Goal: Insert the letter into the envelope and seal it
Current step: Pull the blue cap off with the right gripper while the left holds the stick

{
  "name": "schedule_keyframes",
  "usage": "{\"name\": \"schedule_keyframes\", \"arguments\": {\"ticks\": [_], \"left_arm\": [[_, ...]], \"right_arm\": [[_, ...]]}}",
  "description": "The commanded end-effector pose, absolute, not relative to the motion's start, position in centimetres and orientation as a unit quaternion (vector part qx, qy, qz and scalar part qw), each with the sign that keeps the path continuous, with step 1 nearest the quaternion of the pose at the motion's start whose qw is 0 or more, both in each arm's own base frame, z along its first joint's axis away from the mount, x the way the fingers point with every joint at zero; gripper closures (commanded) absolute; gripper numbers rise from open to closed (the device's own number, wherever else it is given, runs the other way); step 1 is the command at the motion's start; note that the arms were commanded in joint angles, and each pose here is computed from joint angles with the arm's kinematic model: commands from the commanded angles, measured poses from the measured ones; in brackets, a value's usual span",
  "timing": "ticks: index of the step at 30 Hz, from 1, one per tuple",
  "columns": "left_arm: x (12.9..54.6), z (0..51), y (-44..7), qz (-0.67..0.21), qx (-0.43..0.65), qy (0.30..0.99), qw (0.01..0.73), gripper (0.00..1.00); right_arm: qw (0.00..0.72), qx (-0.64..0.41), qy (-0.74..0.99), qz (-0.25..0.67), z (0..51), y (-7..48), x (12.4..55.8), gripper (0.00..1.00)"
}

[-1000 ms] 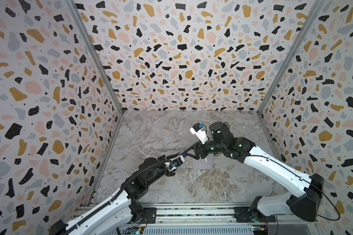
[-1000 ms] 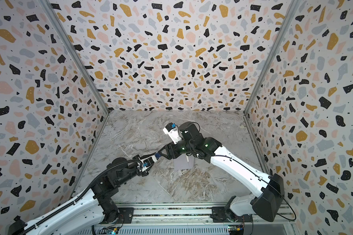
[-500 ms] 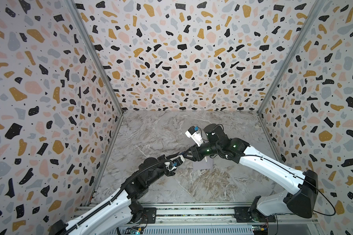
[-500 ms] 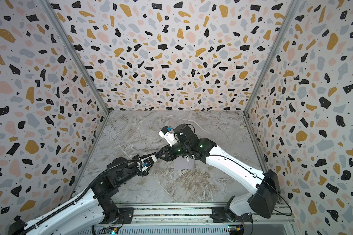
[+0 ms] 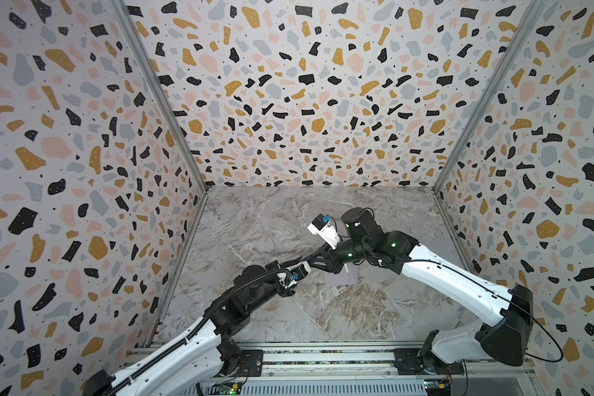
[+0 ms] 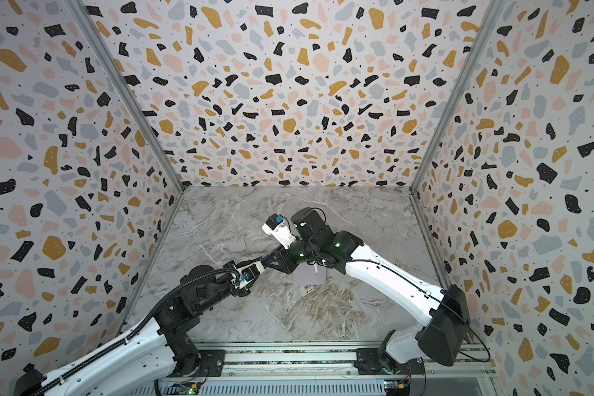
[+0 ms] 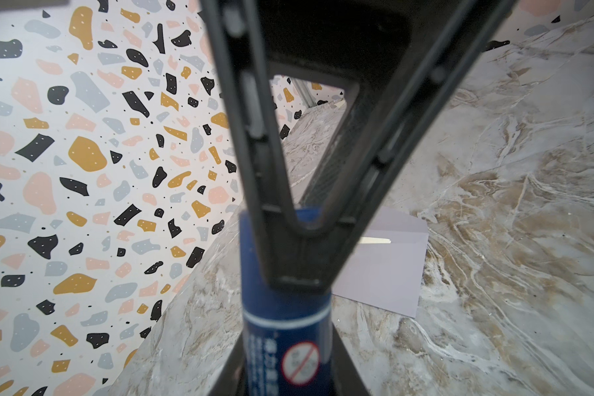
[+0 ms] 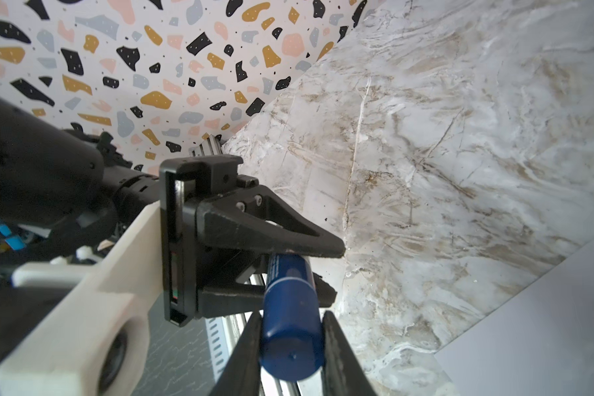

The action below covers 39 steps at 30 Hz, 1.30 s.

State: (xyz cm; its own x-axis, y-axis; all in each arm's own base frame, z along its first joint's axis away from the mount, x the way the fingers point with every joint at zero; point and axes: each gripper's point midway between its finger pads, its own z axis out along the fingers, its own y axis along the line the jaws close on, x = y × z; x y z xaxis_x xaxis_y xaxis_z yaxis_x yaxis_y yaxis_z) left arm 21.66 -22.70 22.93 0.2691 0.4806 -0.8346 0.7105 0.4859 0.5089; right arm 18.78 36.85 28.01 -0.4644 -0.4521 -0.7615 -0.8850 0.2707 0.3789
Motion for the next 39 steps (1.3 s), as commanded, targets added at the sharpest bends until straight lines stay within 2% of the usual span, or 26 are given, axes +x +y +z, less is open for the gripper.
{"name": "schedule_keyframes", "arguments": {"ticks": [1,4,7,14,25,39], "left_arm": [[20.6,23.5,-23.8,-0.128,0.513,0.576,0.624,1.00],[20.0,23.5,-24.3,-0.147,0.523,0.566,0.619,1.00],[19.8,23.4,-24.4,-0.153,0.528,0.566,0.614,1.00],[19.7,23.1,-24.6,-0.158,0.532,0.567,0.610,1.00],[21.3,23.1,-23.5,-0.113,0.509,0.590,0.616,1.00],[22.9,24.1,-21.5,-0.056,0.462,0.604,0.647,1.00]], "right_arm": [[0.353,-0.605,0.605,0.380,32.0,36.1,16.3,1.00],[0.394,-0.673,0.523,0.343,32.6,35.2,15.3,1.00],[0.420,-0.698,0.483,0.320,32.9,34.7,14.9,1.00],[0.426,-0.705,0.471,0.316,33.1,34.5,14.9,1.00],[0.433,-0.656,0.499,0.364,35.6,33.6,15.6,1.00],[0.362,-0.574,0.607,0.413,34.5,33.7,16.6,0.99]]}}
